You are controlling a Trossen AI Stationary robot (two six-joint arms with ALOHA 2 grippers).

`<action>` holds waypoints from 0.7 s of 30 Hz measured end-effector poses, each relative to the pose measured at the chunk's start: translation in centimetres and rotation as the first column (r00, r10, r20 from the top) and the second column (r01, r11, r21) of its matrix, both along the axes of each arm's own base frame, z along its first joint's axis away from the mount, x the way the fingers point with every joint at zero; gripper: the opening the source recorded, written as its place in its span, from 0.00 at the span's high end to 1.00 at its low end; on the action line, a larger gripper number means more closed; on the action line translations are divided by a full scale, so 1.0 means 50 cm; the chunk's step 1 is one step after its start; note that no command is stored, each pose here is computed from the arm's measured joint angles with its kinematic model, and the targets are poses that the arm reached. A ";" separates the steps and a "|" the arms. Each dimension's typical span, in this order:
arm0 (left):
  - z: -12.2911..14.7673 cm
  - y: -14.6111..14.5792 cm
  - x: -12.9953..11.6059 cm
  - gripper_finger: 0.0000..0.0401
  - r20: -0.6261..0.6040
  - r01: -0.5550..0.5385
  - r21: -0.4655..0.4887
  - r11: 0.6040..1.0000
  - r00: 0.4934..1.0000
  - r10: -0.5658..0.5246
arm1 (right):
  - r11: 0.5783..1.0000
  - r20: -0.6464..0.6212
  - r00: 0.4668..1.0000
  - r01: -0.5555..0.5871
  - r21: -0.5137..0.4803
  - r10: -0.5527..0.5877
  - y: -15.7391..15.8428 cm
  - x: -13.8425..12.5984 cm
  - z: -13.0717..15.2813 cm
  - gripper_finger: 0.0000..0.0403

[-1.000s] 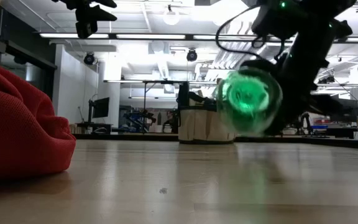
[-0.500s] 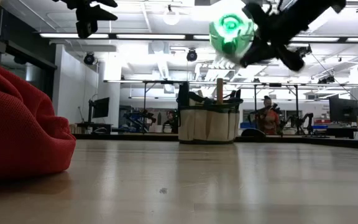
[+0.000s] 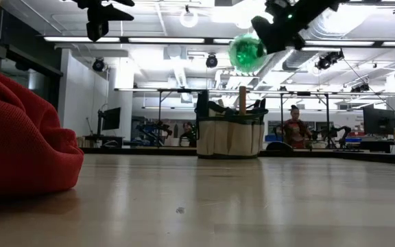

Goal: Pick & Place Garden tools in Gardening bag
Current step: Put the spray bottle into the gardening bag

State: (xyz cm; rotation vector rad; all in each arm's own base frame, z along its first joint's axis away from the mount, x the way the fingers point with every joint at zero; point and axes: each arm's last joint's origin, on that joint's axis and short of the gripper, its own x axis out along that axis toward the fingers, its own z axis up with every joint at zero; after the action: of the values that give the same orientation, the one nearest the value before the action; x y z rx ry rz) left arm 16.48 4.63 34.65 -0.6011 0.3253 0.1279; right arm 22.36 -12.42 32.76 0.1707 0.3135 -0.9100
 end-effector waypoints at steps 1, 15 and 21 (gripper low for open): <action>0.000 0.000 0.000 0.68 0.002 -0.001 -0.001 1.000 1.000 0.001 | 0.999 -0.054 0.998 -0.029 -0.044 0.026 -0.010 0.004 0.006 0.95; 0.008 0.001 0.003 0.68 0.042 -0.020 -0.013 1.000 0.999 0.020 | 0.667 -0.750 0.657 -0.592 -0.452 0.075 -0.109 0.089 0.012 0.95; 0.008 0.001 0.003 0.68 0.042 -0.025 -0.030 0.999 0.999 0.026 | 0.448 -0.876 0.480 -0.775 -0.446 -0.041 -0.124 0.121 -0.012 0.94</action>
State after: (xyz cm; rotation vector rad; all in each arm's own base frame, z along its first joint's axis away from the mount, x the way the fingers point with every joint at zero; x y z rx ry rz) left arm 16.61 4.71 35.04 -0.6369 0.2785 0.1350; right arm 28.40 -18.60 32.18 -1.2781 0.7059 -0.4422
